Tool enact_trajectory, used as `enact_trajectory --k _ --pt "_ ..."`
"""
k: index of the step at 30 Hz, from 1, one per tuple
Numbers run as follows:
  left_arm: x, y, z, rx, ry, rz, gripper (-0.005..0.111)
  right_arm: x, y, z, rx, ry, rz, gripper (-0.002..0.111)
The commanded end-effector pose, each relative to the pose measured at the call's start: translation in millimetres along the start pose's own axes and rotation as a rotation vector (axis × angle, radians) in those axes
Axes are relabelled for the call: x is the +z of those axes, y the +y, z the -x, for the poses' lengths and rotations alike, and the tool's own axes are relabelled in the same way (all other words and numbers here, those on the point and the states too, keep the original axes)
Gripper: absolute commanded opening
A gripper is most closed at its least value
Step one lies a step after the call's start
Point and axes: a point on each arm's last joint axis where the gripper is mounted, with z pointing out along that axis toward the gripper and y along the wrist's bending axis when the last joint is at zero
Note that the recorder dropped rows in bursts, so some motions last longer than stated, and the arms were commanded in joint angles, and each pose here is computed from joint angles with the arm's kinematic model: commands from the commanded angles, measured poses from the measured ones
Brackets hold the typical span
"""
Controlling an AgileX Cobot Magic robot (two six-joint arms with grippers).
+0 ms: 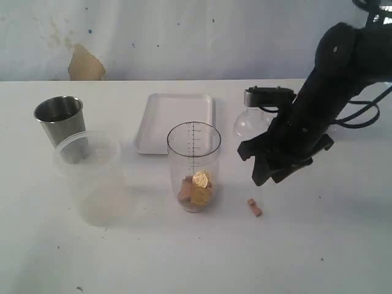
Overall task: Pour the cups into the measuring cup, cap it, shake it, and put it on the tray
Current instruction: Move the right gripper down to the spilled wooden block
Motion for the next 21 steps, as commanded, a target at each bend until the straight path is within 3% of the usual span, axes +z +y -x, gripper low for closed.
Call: enact_trajectory --k 1,11,21 --pt "0 -0.2 1 -0.007 -0.012 -0.004 0.000 25 -7 3 0.003 0.036 0.001 0.038" --pt "0 -0.2 1 -0.007 -0.012 -0.004 0.000 68 -20 8 0.015 0.061 -0.017 0.038" --pt "0 -0.2 1 -0.007 -0.012 -0.004 0.000 84 -8 5 -0.050 0.117 -0.024 0.038"
